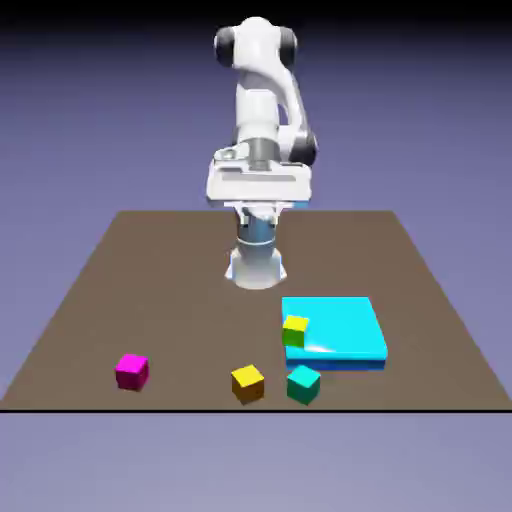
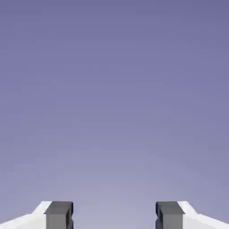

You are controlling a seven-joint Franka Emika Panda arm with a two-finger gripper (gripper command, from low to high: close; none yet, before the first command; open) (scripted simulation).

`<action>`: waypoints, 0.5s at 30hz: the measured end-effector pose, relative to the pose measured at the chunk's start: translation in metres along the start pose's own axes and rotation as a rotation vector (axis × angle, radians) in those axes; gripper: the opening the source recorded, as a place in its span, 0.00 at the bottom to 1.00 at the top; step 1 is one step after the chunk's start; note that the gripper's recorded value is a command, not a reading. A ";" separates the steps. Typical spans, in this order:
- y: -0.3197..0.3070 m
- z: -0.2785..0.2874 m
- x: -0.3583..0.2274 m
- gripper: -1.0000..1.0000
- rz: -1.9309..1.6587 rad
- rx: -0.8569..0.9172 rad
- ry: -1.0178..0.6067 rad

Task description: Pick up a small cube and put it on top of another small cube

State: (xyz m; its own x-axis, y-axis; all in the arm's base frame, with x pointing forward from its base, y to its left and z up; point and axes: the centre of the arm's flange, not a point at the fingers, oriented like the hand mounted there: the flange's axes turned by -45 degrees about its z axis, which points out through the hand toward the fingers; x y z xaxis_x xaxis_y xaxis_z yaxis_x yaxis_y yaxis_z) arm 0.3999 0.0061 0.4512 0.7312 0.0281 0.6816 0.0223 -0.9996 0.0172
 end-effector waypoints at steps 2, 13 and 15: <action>-0.002 0.021 0.004 0.50 0.043 -0.007 -0.078; -0.020 0.145 -0.002 0.50 0.302 -0.046 -0.505; -0.024 0.167 -0.008 0.50 0.353 -0.053 -0.584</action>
State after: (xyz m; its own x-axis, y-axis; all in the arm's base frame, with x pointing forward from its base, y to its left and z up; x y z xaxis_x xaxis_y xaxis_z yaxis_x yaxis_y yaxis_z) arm 0.5075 0.0299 0.3234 0.9367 -0.3177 0.1472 -0.3076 -0.9475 -0.0879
